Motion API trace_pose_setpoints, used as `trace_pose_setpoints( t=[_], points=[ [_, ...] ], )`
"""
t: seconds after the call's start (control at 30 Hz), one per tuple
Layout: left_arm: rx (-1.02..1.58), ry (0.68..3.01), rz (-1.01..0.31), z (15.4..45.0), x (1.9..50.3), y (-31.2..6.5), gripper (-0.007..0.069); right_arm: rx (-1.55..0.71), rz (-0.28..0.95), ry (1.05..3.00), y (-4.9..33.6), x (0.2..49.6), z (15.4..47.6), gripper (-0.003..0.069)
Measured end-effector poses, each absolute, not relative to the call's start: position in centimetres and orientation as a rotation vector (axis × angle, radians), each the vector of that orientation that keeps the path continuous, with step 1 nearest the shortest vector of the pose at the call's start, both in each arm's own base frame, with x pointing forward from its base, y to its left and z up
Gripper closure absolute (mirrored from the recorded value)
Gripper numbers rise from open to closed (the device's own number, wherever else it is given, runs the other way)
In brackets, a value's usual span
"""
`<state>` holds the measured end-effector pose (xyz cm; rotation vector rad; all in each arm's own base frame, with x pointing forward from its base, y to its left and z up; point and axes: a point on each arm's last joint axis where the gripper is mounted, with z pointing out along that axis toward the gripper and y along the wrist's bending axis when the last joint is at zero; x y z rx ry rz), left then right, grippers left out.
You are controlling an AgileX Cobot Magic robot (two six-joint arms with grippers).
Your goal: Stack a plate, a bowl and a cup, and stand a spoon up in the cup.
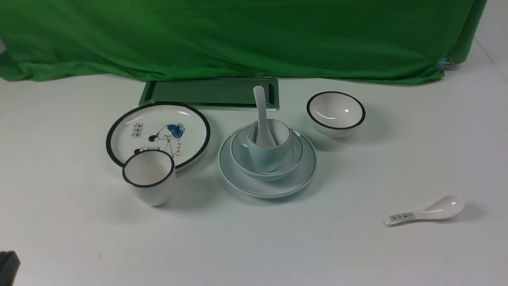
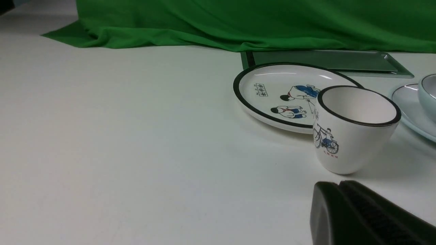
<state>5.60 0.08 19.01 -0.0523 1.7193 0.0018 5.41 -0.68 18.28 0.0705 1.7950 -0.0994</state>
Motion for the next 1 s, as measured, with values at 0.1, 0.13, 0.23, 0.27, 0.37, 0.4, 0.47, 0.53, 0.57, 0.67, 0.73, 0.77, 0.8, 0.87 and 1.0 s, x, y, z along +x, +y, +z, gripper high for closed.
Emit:
trace_pose_setpoints(
  t=[0.1, 0.13, 0.23, 0.27, 0.37, 0.4, 0.47, 0.53, 0.57, 0.67, 0.73, 0.77, 0.8, 0.87, 1.0],
  points=[
    [-0.050, 1.719, 0.004, 19.01, 5.60, 0.08, 0.0657, 0.071, -0.099, 1.795, -0.68, 5.41, 18.28, 0.0517],
    [-0.048, 1.719, 0.005, 19.01, 5.60, 0.08, 0.0657, 0.071, -0.099, 1.795, -0.68, 5.41, 18.28, 0.0514],
    [-0.047, 1.719, 0.006, 19.01, 5.60, 0.08, 0.0657, 0.071, -0.099, 1.795, -0.68, 5.41, 18.28, 0.0508],
    [-0.047, 1.719, 0.006, 19.01, 5.60, 0.08, 0.0657, 0.071, -0.099, 1.795, -0.68, 5.41, 18.28, 0.0505],
    [-0.047, 1.719, 0.006, 19.01, 5.60, 0.08, 0.0657, 0.071, -0.099, 1.795, -0.68, 5.41, 18.28, 0.0500],
    [-0.047, 1.719, 0.006, 19.01, 5.60, 0.08, 0.0657, 0.071, -0.099, 1.795, -0.68, 5.41, 18.28, 0.0496],
    [-0.047, 1.719, 0.006, 19.01, 5.60, 0.08, 0.0657, 0.071, -0.099, 1.795, -0.68, 5.41, 18.28, 0.0493],
    [-0.047, 1.719, 0.006, 19.01, 5.60, 0.08, 0.0657, 0.071, -0.099, 1.795, -0.68, 5.41, 18.28, 0.0489],
    [-0.047, 1.719, 0.006, 19.01, 5.60, 0.08, 0.0657, 0.071, -0.099, 1.795, -0.68, 5.41, 18.28, 0.0486],
    [-0.047, 1.719, 0.006, 19.01, 5.60, 0.08, 0.0657, 0.071, -0.099, 1.795, -0.68, 5.41, 18.28, 0.0483],
    [-0.047, 1.719, 0.006, 19.01, 5.60, 0.08, 0.0657, 0.071, -0.099, 1.795, -0.68, 5.41, 18.28, 0.0480],
    [-0.047, 1.719, 0.006, 19.01, 5.60, 0.08, 0.0657, 0.071, -0.099, 1.795, -0.68, 5.41, 18.28, 0.0477],
    [-0.047, 1.719, 0.006, 19.01, 5.60, 0.08, 0.0657, 0.071, -0.099, 1.795, -0.68, 5.41, 18.28, 0.0475],
    [-0.047, 1.719, 0.006, 19.01, 5.60, 0.08, 0.0657, 0.071, -0.099, 1.795, -0.68, 5.41, 18.28, 0.0473],
    [-0.047, 1.719, 0.006, 19.01, 5.60, 0.08, 0.0657, 0.071, -0.099, 1.795, -0.68, 5.41, 18.28, 0.0463]
  ],
)
